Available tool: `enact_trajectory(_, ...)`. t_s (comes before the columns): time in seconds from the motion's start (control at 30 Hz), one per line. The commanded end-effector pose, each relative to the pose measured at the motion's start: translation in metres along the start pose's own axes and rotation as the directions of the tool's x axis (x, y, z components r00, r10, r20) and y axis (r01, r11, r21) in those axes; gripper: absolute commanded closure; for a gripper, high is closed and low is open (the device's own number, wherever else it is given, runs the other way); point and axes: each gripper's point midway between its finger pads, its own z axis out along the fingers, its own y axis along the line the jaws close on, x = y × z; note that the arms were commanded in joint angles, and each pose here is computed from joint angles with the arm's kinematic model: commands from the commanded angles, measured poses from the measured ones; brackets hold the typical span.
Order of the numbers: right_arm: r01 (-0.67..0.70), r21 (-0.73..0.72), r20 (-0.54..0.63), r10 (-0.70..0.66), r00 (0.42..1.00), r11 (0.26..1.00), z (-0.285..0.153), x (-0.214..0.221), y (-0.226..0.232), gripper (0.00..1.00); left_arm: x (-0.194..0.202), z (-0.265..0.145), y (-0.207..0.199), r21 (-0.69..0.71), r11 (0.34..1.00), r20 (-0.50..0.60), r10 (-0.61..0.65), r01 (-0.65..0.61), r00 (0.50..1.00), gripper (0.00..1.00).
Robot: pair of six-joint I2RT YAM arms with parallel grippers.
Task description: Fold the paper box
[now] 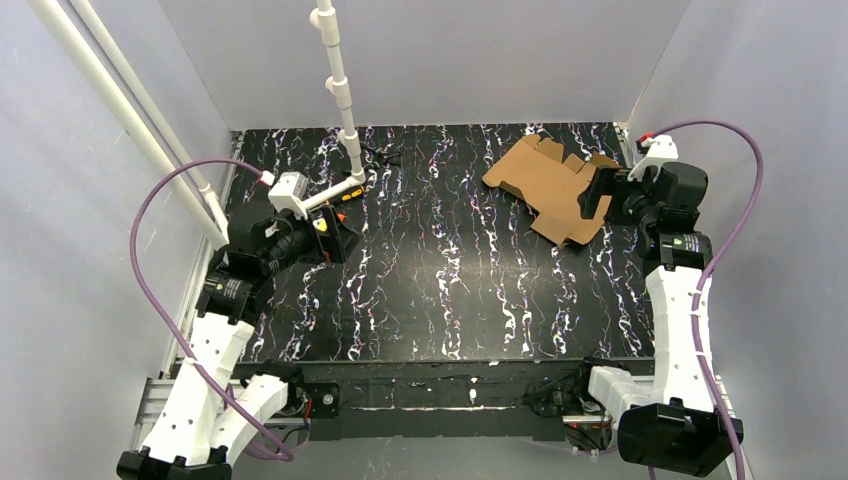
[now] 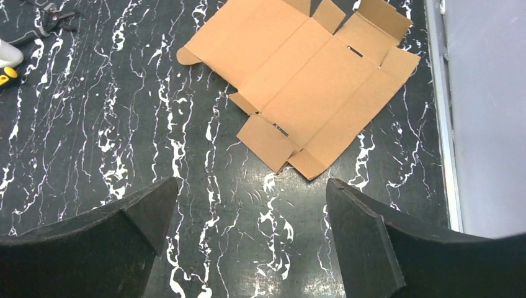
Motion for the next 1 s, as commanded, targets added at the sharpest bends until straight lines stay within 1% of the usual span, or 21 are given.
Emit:
enact_trajectory(0.0,-0.008,0.05,0.026,0.007,1.0,0.999,-0.01,-0.01,-0.009,0.02,-0.001,0.007,-0.002,0.039,0.998,0.025,0.057,-0.058,0.998,0.02)
enact_trajectory(0.1,-0.002,0.047,0.017,0.001,1.0,0.999,-0.009,-0.009,-0.009,0.02,0.005,0.011,0.006,0.019,0.997,0.026,0.074,-0.075,0.997,0.02)
enact_trajectory(0.27,0.002,0.032,0.002,-0.002,1.0,0.999,-0.004,-0.007,-0.008,0.02,0.02,0.02,0.012,0.031,0.996,0.02,0.078,-0.078,0.997,0.02)
enact_trajectory(0.33,0.034,0.001,-0.015,-0.034,0.999,0.999,-0.002,-0.001,-0.005,0.02,0.021,0.02,0.01,0.046,0.996,0.013,0.082,-0.082,0.997,0.02)
enact_trajectory(0.37,0.073,-0.034,-0.028,-0.074,0.997,0.997,0.0,0.005,-0.002,0.02,0.022,0.02,0.009,0.051,0.995,0.012,0.083,-0.083,0.996,0.02)
enact_trajectory(0.43,0.184,-0.182,-0.042,-0.195,0.98,0.966,0.003,0.022,0.015,0.02,0.023,0.022,0.008,0.06,0.995,0.008,0.078,-0.078,0.997,0.02)
enact_trajectory(0.53,0.302,-0.363,-0.045,-0.341,0.939,0.881,0.003,0.049,0.034,0.02,0.028,0.024,0.01,0.055,0.996,-0.011,0.072,-0.071,0.997,0.02)
enact_trajectory(0.7,0.368,-0.488,-0.039,-0.441,0.897,0.792,0.013,0.075,0.04,0.02,0.036,0.025,0.016,0.034,0.997,-0.03,0.068,-0.067,0.997,0.02)
enact_trajectory(0.87,0.338,-0.576,-0.104,-0.477,0.873,0.745,0.043,0.093,0.034,0.02,0.039,0.027,0.021,0.014,0.997,-0.049,0.074,-0.073,0.996,0.02)
enact_trajectory(0.93,0.28,-0.591,-0.18,-0.462,0.868,0.756,0.061,0.104,0.026,0.02,0.041,0.028,0.023,0.01,0.997,-0.058,0.077,-0.077,0.995,0.02)
enact_trajectory(0.97,0.273,-0.59,-0.19,-0.46,0.867,0.76,0.067,0.102,0.024,0.02,0.042,0.028,0.023,0.01,0.997,-0.06,0.078,-0.077,0.995,0.02)
